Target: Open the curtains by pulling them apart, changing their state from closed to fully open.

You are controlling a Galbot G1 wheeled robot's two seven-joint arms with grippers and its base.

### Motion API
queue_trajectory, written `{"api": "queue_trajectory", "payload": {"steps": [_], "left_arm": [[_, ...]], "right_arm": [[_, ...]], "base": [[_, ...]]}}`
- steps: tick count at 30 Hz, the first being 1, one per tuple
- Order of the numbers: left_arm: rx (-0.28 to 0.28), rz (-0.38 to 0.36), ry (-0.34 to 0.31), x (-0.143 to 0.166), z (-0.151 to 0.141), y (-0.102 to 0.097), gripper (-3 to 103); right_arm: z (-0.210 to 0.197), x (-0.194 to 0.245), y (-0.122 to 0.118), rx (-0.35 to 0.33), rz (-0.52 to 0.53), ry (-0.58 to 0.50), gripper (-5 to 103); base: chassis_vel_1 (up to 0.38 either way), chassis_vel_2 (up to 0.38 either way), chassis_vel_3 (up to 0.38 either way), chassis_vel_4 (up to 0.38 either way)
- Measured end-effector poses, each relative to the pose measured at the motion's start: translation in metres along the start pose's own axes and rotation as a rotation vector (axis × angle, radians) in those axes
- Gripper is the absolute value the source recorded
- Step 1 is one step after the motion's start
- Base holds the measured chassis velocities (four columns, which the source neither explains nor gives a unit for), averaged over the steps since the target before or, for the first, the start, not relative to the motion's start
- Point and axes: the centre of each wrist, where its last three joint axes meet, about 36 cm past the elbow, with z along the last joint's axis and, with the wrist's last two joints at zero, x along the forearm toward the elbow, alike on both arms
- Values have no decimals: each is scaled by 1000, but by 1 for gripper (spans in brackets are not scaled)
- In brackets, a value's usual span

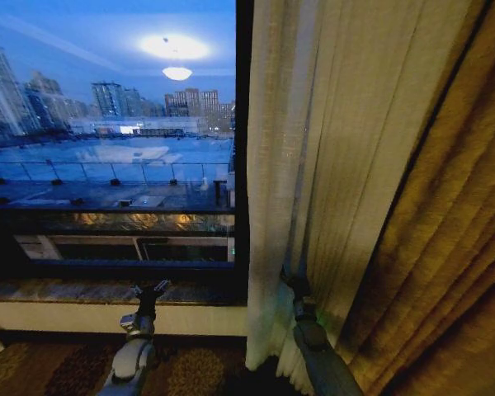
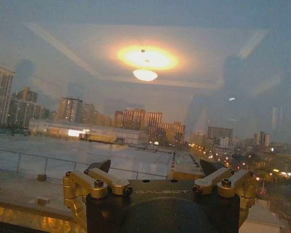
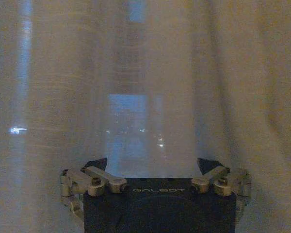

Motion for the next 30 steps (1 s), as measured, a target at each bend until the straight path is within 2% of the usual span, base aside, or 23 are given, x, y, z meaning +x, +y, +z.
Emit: {"api": "queue_trajectory", "payload": {"steps": [10, 21, 30], "left_arm": [[0, -1, 0, 0, 0, 0, 100], [0, 1, 0, 0, 0, 0, 100], [0, 0, 0, 0, 0, 0, 100]], "right_arm": [[3, 3, 1, -6, -9, -28, 100], [-2, 4, 6, -23, -29, -62, 100], [-3, 14, 8, 6, -53, -57, 100]], "base": [[218, 231, -221, -216], [-11, -14, -8, 3], [37, 2, -38, -1]]}}
